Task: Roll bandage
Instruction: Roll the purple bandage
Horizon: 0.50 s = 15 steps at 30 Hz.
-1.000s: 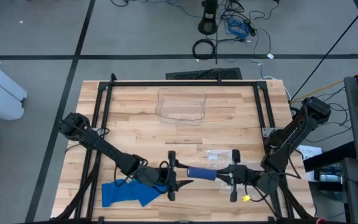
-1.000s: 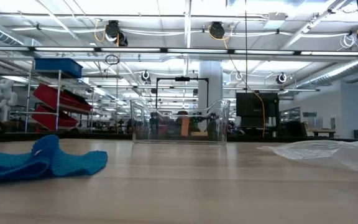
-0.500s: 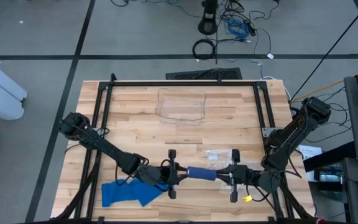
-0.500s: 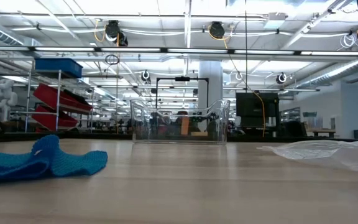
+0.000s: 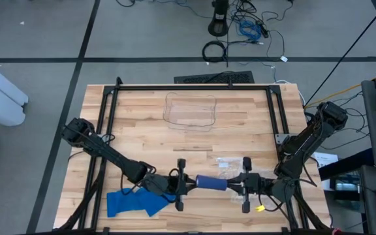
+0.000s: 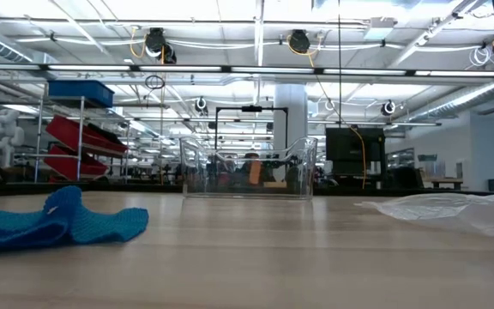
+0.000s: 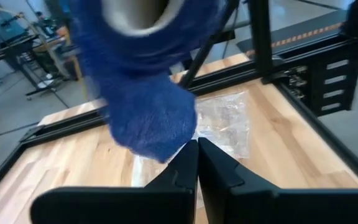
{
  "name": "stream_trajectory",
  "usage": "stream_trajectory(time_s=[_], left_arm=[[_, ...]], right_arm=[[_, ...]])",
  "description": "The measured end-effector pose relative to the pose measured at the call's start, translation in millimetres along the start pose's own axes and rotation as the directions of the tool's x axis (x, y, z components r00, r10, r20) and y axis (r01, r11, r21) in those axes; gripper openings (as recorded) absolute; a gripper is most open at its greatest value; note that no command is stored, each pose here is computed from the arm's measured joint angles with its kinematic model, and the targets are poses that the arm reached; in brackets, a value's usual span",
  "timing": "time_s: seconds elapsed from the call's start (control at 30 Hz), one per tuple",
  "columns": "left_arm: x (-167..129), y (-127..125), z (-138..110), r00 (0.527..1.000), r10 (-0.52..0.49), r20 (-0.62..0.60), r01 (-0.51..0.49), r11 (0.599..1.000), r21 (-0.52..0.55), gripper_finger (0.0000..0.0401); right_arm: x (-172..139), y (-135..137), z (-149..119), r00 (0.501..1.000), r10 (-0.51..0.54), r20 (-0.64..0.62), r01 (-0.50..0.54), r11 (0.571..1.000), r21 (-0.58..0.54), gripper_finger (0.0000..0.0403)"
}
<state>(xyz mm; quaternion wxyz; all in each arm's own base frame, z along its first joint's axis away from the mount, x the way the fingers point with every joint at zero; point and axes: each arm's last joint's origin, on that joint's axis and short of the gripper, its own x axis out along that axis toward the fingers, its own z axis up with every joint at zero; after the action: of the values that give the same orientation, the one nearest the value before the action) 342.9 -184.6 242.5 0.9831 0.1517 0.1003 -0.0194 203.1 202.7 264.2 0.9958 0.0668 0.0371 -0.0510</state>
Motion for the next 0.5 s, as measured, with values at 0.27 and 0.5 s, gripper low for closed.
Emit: stream_trajectory(time_s=[0.27, 0.5], left_arm=[[6.1, 13.3, -9.8, 0.993, 0.077, -0.085, -0.081, 0.996, -0.042, 0.0071], [10.8, 21.6, -11.4, 0.996, 0.045, -0.082, -0.056, 0.989, -0.133, 0.0194]], right_arm=[[-0.2, 0.9, 1.4, 1.0, 0.017, 0.007, -0.017, 1.0, -0.013, 0.0], [-0.2, 1.4, 3.5, 1.0, 0.022, 0.022, -0.021, 0.999, -0.027, 0.0]])
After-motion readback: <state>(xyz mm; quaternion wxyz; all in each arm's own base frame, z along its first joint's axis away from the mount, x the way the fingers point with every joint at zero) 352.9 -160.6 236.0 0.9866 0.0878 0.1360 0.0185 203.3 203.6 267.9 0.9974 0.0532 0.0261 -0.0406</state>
